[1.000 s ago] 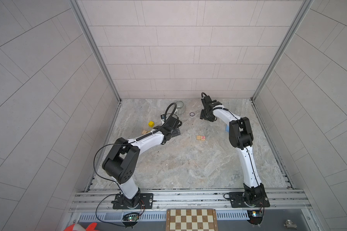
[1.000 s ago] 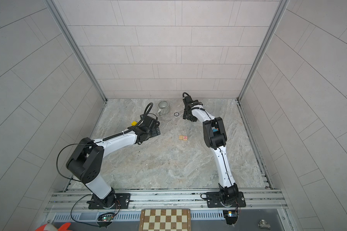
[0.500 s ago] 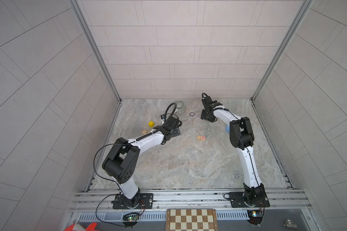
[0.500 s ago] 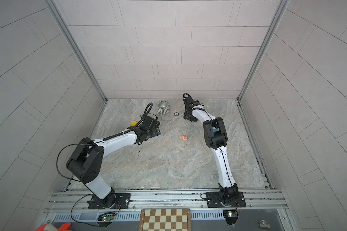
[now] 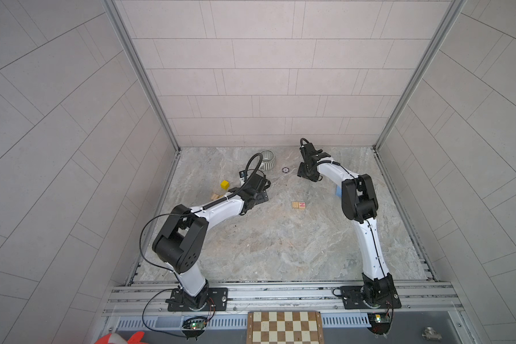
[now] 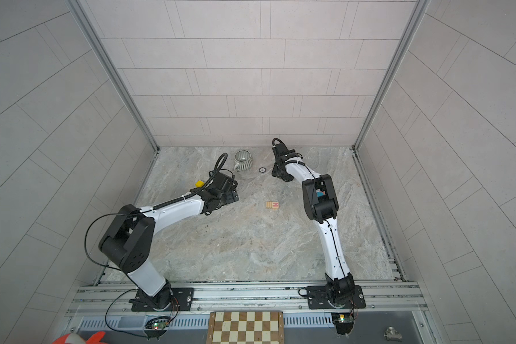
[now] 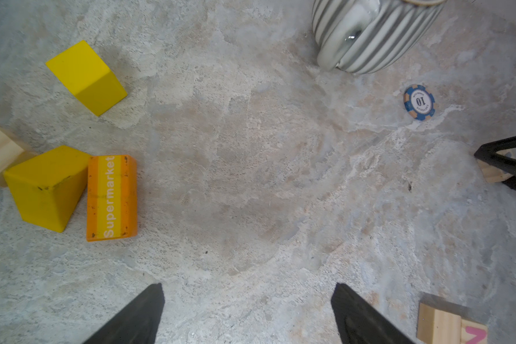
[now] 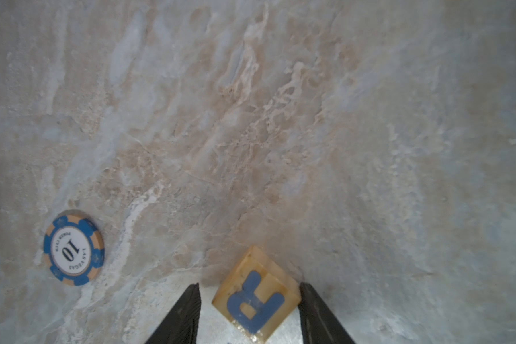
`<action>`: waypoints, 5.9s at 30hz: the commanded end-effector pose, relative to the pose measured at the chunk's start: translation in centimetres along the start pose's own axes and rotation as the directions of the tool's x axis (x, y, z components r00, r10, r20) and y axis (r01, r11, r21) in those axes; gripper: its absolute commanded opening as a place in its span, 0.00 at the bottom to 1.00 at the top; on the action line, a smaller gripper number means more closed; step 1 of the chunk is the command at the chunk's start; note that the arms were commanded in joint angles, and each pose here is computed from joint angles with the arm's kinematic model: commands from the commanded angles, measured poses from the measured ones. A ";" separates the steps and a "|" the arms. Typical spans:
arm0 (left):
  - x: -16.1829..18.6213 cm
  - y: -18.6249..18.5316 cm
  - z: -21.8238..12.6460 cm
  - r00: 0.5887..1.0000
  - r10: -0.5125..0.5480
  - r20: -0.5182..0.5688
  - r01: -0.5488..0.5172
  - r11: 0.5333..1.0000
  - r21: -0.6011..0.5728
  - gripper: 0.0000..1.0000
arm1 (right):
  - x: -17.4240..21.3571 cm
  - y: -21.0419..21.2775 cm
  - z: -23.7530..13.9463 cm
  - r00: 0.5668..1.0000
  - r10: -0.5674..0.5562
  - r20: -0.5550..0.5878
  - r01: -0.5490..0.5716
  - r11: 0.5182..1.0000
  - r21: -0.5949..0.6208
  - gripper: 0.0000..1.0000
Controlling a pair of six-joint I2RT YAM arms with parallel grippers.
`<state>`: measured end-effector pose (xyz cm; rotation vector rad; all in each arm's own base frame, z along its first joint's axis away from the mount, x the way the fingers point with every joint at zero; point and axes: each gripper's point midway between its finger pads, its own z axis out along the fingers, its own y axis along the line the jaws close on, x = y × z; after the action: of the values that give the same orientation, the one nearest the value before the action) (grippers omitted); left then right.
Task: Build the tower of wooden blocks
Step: 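Lower the right gripper onto the R cube and close on it, then carry the R cube with the right gripper to the pine and N cubes, then lower the R cube in front of the pine cube and open the right gripper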
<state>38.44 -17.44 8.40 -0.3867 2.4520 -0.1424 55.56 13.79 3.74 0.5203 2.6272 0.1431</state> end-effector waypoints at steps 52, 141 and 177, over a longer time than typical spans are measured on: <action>2.7 5.6 -9.1 0.987 0.117 -0.106 -0.122 0.992 -0.042 0.99 | 11.7 -2.6 -15.7 0.970 -0.237 0.058 0.243 0.960 -0.137 0.21; 6.2 8.0 -7.7 0.981 0.118 -0.155 -0.130 0.989 -0.069 0.99 | 20.4 -0.2 -7.7 0.969 -0.249 -0.003 0.248 0.968 -0.023 0.32; -0.9 13.3 -13.6 0.998 0.019 -0.055 -0.031 0.973 -0.231 0.83 | 18.6 0.2 -19.6 0.934 -0.315 0.167 0.354 0.874 -0.332 0.78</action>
<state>28.05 -5.99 16.36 -0.4664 2.5067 0.0481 32.41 21.51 12.55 0.0099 2.4797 0.4483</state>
